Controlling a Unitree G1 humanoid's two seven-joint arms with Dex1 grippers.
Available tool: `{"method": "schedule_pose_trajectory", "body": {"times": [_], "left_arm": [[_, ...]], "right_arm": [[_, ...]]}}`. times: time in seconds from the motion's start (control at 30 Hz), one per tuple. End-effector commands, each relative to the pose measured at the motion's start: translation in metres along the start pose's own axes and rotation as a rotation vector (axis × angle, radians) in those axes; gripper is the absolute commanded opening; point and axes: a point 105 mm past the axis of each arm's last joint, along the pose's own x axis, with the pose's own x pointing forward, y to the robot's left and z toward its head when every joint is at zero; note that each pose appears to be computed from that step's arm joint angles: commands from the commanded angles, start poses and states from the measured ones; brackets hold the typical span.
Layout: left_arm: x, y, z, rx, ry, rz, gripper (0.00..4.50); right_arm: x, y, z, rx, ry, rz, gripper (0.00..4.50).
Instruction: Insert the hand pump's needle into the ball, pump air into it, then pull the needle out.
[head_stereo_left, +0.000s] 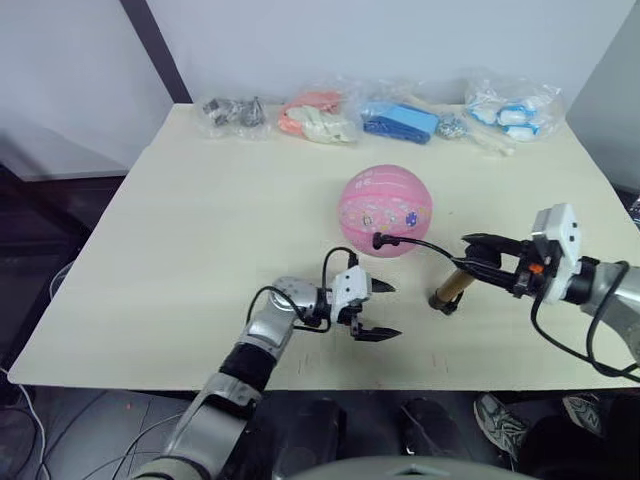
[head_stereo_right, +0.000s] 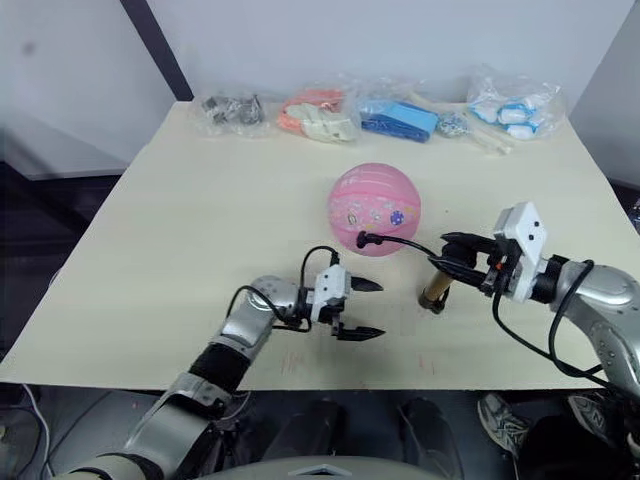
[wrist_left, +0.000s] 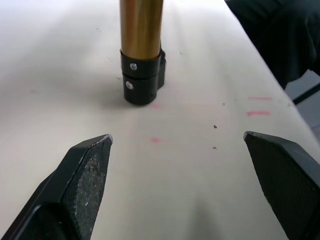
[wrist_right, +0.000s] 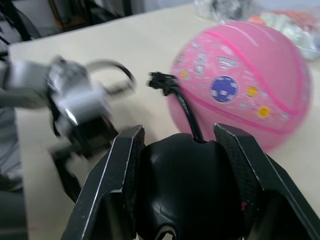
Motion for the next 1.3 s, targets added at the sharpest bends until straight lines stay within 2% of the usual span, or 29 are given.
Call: {"method": "schedule_pose_trajectory", "body": {"times": [0.03,0.27,0.37,0.53,0.77,0.87,1.13,1.3], "left_arm": [[-0.015,-0.005,0.028,0.046,-0.061,-0.019,4.48],[-0.058,-0.017,0.047,0.054,-0.056,-0.017,4.48],[-0.066,-0.021,0.049,0.051,-0.050,-0.012,4.48],[-0.076,-0.023,0.056,0.053,-0.047,0.018,4.48],[-0.079,-0.025,0.065,0.056,-0.073,0.041,4.48],[-0.079,-0.026,0.069,0.058,-0.081,0.043,4.48],[-0.078,-0.026,0.078,0.070,-0.089,0.035,4.48],[-0.080,-0.022,0.082,0.080,-0.088,0.040,4.48]], "right_arm": [[-0.015,-0.014,0.009,-0.052,0.029,-0.047,1.75],[-0.030,-0.025,0.019,-0.254,0.112,-0.024,1.75],[-0.030,-0.027,0.023,-0.289,0.103,-0.013,1.75],[-0.033,-0.026,0.012,-0.509,0.237,0.089,1.75],[-0.029,-0.043,0.019,-0.717,0.223,0.020,1.75],[-0.028,-0.043,0.010,-0.788,0.224,0.010,1.75],[-0.019,-0.031,-0.036,-0.894,0.275,0.070,1.75],[-0.010,-0.019,-0.053,-0.895,0.229,0.066,1.75]]}}
